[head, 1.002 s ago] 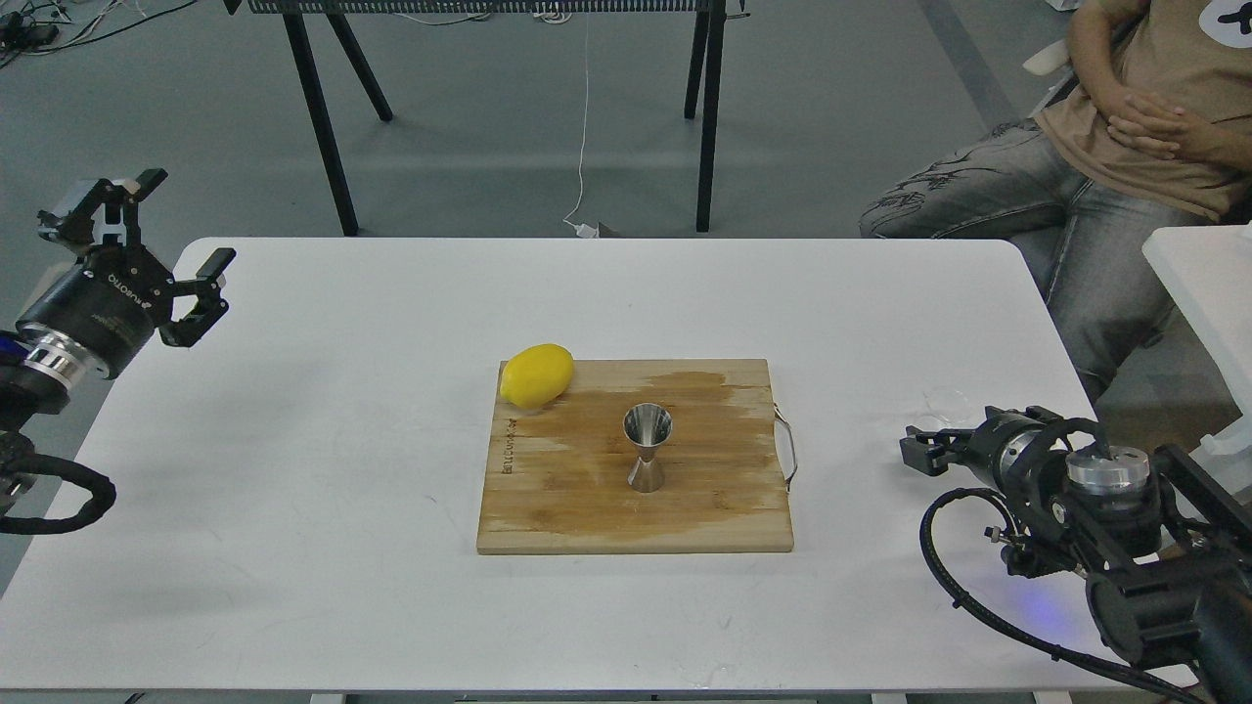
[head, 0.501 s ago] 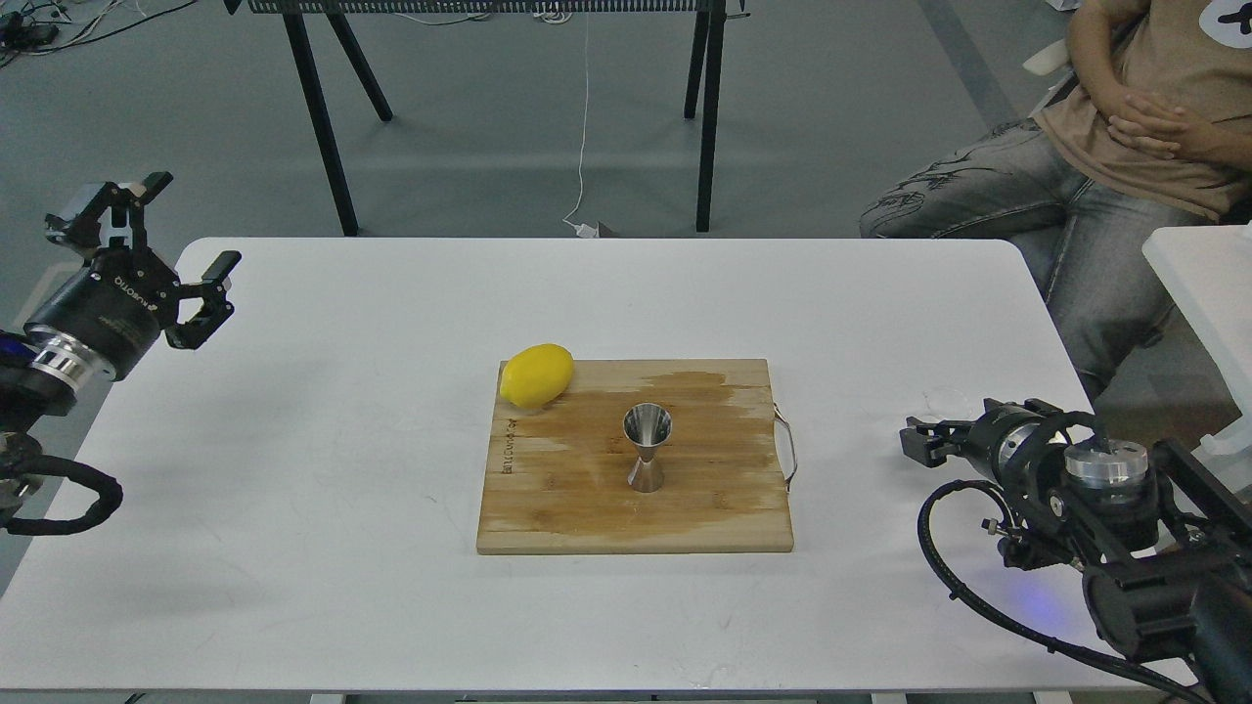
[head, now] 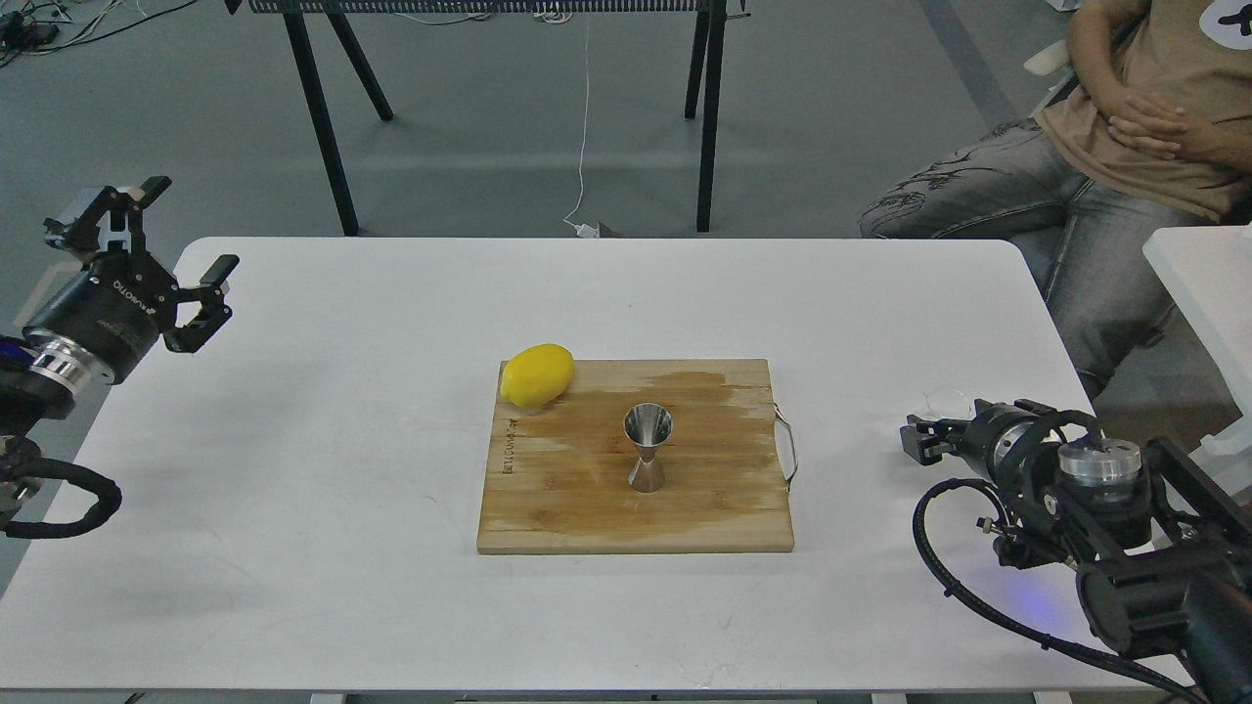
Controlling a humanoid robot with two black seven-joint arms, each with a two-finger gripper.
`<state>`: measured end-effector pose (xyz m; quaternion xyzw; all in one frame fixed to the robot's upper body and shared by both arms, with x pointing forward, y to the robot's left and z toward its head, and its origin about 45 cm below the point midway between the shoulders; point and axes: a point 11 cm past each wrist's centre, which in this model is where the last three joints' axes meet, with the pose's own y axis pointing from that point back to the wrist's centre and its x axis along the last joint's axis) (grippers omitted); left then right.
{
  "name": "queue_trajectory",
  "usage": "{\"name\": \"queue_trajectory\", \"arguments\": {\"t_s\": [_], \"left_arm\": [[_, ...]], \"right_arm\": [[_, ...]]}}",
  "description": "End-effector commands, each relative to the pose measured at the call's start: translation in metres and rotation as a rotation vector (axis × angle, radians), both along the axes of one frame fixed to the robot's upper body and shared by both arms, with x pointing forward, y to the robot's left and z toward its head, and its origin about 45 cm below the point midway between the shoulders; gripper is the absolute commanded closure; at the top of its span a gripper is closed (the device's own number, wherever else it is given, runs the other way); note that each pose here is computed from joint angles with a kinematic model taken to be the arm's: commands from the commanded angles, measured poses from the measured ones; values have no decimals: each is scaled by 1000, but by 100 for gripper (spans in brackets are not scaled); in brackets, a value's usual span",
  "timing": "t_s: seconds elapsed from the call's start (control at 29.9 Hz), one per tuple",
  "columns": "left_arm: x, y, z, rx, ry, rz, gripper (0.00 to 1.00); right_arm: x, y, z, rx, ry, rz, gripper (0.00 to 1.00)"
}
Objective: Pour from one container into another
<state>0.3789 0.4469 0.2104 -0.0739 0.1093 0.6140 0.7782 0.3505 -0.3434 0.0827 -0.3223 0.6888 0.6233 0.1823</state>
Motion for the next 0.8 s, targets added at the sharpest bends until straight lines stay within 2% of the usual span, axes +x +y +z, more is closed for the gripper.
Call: {"name": "queue_trajectory", "arguments": {"t_s": [0.0,0.3,0.4,0.6,0.77], "left_arm": [[0,0,0,0,0,0,1],[0,0,-1,-1,2,0,1],[0,0,-1,-1,2,1,1],[0,-1,-3,-3,4,2,1],[0,0,-3,-3,4,3,1]], "right_arm": [[0,-1,-1,-2,-1,1,28],[2,1,1,1,-15,6,34],[3,1,2,1,-25,9,39],[3,1,2,3,-41,13,53],[4,2,3,4,-48,15,56]]}}
